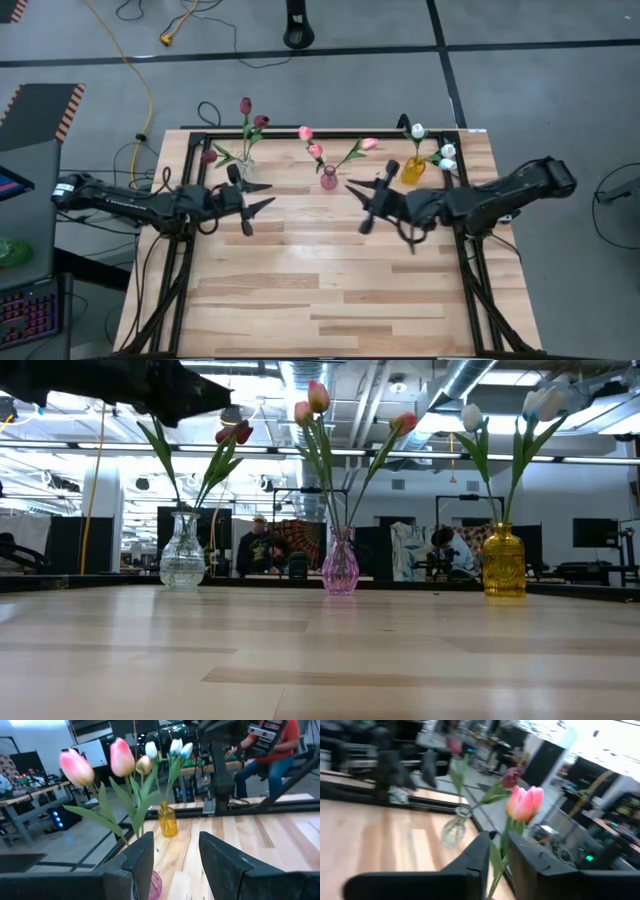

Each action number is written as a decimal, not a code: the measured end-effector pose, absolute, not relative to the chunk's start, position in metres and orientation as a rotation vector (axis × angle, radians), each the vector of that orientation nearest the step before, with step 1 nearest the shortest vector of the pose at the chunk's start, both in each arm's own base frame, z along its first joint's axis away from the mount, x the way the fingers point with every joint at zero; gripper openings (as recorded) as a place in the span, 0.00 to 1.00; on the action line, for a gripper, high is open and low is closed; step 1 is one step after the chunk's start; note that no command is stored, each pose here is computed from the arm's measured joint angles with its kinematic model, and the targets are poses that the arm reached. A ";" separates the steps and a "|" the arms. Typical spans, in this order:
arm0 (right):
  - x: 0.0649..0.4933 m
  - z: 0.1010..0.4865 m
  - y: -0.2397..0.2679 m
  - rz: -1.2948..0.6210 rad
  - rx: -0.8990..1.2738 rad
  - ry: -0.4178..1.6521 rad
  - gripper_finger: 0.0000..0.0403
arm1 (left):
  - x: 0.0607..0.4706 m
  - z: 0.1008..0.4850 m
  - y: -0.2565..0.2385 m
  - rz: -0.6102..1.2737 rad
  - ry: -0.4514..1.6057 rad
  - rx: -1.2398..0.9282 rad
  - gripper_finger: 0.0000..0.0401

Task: Sort flowers into vase by color
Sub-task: Return to Home Position

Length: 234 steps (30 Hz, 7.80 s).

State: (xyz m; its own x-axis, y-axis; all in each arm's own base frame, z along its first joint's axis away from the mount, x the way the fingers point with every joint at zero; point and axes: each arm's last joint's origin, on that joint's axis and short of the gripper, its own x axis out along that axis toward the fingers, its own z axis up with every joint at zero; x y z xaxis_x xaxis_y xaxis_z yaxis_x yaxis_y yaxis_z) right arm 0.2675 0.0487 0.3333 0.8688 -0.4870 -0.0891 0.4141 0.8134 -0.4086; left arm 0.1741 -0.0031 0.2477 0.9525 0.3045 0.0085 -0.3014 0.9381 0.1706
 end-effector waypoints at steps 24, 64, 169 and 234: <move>0.183 0.260 0.010 -0.031 -0.095 0.299 0.04 | 0.109 0.253 0.004 0.370 0.076 0.122 0.00; 0.115 0.177 -0.046 -0.031 0.051 0.096 0.05 | 0.094 0.174 0.012 0.449 -0.030 0.184 0.00; 0.094 0.167 -0.025 -0.264 -0.026 -0.013 0.08 | 0.095 0.174 0.009 0.356 -0.034 0.209 0.00; 0.095 0.166 -0.025 -0.259 -0.027 -0.004 0.08 | 0.097 0.168 0.014 0.157 -0.007 0.303 0.00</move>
